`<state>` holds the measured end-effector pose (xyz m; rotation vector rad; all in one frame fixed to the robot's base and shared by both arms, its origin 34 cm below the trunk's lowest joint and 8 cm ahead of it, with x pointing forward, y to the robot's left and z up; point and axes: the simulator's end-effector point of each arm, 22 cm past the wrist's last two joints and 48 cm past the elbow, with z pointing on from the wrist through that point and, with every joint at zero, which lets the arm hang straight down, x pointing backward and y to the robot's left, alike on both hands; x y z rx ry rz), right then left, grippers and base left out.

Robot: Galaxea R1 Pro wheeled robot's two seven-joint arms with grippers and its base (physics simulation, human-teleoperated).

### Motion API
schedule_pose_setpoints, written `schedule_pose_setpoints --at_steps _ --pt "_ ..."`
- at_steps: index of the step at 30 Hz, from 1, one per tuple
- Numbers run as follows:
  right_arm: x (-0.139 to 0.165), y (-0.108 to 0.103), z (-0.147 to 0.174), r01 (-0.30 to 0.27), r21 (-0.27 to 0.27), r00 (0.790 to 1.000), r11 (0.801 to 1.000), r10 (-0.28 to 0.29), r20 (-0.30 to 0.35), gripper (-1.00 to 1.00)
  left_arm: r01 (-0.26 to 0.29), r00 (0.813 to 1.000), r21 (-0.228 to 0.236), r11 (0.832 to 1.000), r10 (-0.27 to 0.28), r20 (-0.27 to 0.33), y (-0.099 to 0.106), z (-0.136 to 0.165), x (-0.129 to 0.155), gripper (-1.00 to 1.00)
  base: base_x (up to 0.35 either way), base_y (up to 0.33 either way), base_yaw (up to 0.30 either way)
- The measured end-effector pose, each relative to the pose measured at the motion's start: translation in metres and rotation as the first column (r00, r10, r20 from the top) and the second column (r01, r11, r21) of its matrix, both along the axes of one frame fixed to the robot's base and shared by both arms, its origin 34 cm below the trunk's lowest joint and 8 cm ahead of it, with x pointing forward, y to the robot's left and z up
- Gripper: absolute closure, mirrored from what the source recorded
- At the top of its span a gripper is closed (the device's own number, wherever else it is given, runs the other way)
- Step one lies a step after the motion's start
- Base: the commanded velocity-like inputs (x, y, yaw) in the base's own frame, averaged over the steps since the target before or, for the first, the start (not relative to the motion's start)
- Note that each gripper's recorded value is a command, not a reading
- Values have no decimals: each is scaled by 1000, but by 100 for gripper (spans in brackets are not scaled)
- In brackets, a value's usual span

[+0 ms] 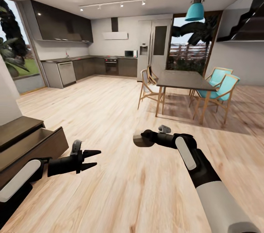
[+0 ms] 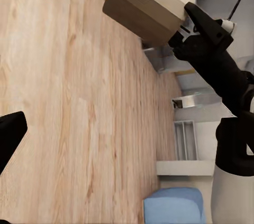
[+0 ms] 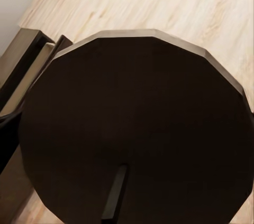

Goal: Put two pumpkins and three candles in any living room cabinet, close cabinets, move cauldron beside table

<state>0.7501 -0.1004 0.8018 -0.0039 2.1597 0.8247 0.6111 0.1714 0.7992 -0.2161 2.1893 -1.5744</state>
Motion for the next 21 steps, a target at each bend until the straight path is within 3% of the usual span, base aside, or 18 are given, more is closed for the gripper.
schedule_pose_setpoints --at_steps 13,21 --pt "0 1 0 -2 1 1000 1000 2 -1 100 -1 1000 -1 1000 1 -2 0 0 0 -100 298 -147 291" --pt "0 1 -1 -1 1 1000 1000 1 -2 100 1 1000 -12 1000 -1 -1 -1 2 0 -100 50 -32 291"
